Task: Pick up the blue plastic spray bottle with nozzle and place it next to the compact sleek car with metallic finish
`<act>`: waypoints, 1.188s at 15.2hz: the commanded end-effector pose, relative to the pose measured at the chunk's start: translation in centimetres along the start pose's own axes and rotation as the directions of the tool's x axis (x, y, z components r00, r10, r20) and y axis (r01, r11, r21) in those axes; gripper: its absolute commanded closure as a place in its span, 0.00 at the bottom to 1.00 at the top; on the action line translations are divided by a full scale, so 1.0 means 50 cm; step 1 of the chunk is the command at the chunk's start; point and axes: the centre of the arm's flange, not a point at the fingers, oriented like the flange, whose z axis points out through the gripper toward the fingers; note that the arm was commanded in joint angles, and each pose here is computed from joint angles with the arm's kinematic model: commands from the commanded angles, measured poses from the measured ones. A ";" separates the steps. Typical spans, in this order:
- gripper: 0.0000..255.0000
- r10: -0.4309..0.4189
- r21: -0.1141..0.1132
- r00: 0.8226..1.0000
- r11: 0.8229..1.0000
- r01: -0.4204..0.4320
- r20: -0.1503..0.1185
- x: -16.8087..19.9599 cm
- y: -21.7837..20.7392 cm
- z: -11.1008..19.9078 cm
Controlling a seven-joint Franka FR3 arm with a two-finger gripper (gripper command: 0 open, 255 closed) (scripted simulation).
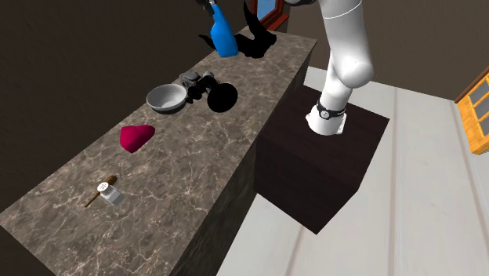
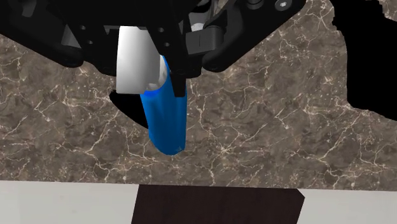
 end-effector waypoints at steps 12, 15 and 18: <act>1.00 0.000 0.000 1.000 1.000 0.000 -0.001 0.063 0.002 0.123; 1.00 0.000 0.000 1.000 1.000 0.000 -0.001 0.077 0.002 0.151; 1.00 0.000 0.000 1.000 1.000 0.000 -0.001 0.091 0.002 0.180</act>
